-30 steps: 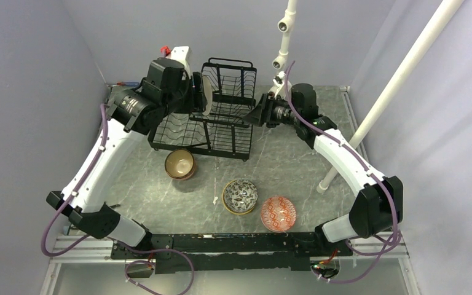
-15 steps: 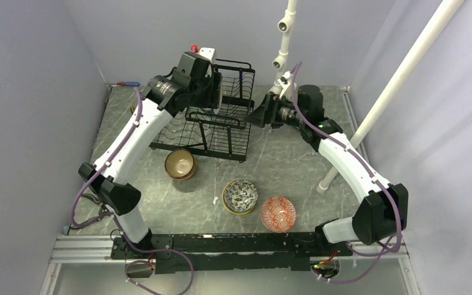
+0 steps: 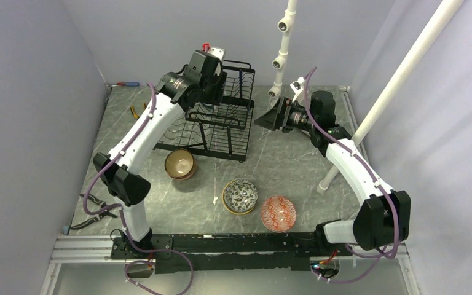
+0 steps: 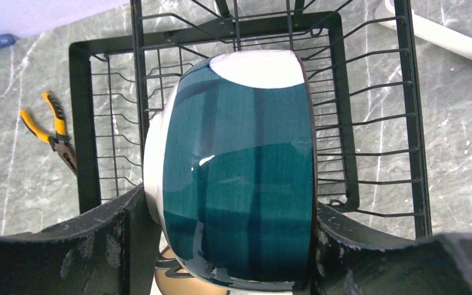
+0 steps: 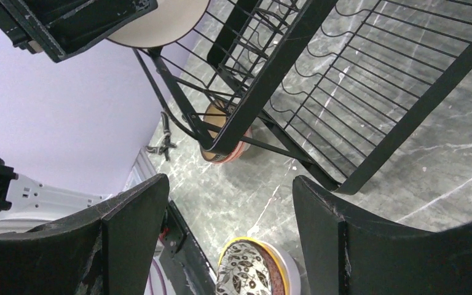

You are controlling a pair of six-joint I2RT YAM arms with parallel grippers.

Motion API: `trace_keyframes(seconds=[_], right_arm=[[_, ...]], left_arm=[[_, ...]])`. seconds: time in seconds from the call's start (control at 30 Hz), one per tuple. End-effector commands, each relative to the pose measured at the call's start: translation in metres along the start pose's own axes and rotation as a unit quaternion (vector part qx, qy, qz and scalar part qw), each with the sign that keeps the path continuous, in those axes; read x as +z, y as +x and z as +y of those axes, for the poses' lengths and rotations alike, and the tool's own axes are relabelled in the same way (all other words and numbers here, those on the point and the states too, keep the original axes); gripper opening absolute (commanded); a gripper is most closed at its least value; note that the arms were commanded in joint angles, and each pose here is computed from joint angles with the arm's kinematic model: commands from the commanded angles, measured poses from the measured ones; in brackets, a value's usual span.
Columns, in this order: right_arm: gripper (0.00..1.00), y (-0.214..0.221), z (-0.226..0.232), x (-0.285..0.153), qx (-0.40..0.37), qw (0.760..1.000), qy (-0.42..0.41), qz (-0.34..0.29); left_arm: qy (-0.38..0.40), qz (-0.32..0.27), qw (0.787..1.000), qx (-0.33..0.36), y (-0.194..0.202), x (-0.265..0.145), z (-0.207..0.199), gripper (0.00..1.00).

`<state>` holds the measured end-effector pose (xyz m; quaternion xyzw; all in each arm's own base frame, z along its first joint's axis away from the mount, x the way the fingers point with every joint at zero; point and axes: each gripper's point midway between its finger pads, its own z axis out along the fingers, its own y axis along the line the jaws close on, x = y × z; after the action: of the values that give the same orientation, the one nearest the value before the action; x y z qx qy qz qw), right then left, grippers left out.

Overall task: Load the bowls into the dish rack
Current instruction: Turn the bowl upside down on the dish rack.

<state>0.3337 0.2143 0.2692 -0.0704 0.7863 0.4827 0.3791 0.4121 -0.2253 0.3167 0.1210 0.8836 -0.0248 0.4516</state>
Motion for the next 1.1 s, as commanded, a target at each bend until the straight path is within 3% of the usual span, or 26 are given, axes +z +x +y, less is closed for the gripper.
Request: trace_keyframes(seconds=[0.0, 0.67, 1.07], right_arm=[[0.78, -0.011, 0.023, -0.011, -0.028, 0.999, -0.032, -0.023], [0.78, -0.003, 0.016, -0.012, -0.026, 0.999, -0.021, -0.016], [0.79, 0.0, 0.013, -0.014, -0.026, 0.999, -0.014, -0.013]], left_arm=[[-0.013, -0.088, 0.996, 0.008, -0.049, -0.014, 0.005, 0.03], [-0.078, -0.048, 0.991, 0.094, -0.029, 0.026, -0.008, 0.03], [-0.114, -0.035, 0.986, 0.115, -0.019, 0.011, -0.001, 0.03]])
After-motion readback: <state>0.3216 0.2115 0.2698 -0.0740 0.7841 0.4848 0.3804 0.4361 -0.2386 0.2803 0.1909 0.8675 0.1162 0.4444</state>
